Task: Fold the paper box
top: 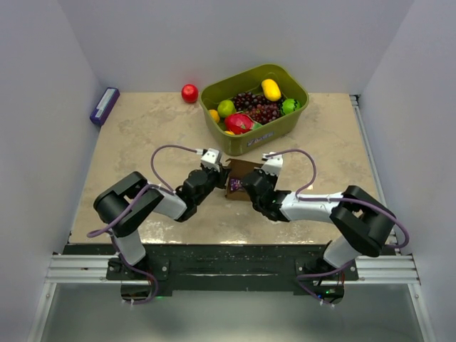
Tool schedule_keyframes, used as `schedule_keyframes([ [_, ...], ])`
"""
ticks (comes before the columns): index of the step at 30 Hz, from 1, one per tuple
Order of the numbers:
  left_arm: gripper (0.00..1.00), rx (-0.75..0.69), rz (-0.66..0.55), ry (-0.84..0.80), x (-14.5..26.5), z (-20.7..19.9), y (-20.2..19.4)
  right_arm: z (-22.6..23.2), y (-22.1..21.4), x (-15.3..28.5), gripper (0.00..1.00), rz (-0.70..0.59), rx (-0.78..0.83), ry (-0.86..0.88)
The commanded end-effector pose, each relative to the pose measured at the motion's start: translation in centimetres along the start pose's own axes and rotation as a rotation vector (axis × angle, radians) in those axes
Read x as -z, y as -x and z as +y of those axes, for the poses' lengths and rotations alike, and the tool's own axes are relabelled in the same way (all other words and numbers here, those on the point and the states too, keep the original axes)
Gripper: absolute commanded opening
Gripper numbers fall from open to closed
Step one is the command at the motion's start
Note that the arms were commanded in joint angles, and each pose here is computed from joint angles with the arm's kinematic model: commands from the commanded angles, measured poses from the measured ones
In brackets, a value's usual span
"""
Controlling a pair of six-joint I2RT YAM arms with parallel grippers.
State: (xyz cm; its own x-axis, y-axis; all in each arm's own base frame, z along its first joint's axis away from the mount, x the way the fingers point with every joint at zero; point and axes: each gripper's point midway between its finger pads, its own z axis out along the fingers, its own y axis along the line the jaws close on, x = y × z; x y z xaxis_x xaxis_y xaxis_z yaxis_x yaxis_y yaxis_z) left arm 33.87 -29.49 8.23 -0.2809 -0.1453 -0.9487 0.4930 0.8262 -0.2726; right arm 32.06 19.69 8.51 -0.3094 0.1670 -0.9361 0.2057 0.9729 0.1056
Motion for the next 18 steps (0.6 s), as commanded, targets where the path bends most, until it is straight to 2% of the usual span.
schedule_keyframes([
  [1,0.00,0.028,0.013,-0.017,0.7,-1.1,-1.4,0.6,-0.1,0.4,0.00,-0.020,-0.108,-0.008],
  [6,0.00,0.050,0.045,0.001,1.5,-0.8,-2.8,0.1,-0.8,0.5,0.01,-0.003,-0.118,-0.022],
  [18,0.00,0.054,0.134,0.036,3.0,-0.4,-5.7,-1.0,-2.0,1.4,0.09,0.040,-0.116,-0.042],
])
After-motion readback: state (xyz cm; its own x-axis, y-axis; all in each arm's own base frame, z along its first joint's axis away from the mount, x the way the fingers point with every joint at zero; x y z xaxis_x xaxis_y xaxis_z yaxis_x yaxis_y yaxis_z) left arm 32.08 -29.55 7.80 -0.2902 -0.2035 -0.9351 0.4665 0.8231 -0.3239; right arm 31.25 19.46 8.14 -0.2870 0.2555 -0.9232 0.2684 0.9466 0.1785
